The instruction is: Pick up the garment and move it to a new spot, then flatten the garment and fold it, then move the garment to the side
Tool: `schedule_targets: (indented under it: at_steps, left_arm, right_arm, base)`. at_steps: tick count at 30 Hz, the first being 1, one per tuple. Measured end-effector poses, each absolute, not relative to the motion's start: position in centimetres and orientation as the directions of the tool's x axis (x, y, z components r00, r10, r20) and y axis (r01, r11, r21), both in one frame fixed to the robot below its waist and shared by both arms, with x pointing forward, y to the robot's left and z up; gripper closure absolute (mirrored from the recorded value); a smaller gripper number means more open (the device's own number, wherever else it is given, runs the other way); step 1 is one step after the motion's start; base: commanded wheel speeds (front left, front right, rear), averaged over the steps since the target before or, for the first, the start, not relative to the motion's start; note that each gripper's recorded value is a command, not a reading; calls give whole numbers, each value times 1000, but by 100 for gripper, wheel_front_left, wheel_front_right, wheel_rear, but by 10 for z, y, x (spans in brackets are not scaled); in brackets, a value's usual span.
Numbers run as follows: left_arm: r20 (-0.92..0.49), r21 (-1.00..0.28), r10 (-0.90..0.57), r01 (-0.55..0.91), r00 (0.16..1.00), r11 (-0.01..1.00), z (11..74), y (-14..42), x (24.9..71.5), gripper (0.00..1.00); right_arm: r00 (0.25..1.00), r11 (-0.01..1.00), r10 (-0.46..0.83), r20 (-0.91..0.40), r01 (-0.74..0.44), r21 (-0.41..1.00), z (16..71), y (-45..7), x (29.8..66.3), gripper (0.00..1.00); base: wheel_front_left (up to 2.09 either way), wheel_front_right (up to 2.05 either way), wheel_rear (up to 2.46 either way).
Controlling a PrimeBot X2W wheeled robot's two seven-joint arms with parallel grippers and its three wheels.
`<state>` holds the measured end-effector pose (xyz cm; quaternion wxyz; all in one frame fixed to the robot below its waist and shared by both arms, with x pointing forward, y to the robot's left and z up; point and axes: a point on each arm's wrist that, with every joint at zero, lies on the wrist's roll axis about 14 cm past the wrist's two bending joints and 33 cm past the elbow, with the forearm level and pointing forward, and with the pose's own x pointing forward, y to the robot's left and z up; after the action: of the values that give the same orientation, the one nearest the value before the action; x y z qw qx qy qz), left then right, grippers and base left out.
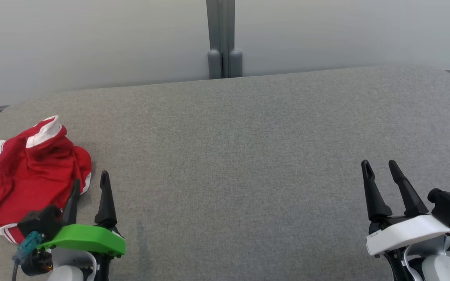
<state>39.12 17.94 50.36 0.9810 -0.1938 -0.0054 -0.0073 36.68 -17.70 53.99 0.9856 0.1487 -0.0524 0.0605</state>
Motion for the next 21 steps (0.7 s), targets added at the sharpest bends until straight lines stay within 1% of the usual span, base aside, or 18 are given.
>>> schedule_targets:
  at_steps: [13, 21]
  left_arm:
    - [-5, -278, -16, 14, 1000, 960, 494, 178, 389, 0]
    - [-4, -230, -20, 18, 1000, 973, 491, 178, 388, 0]
  right_arm:
    - [983, 971, 124, 134, -148, 186, 543, -173, 365, 0]
    - [982, 977, 130, 136, -150, 149, 541, -171, 363, 0]
  base:
    - [0, 0, 0]
    - [0, 0, 0]
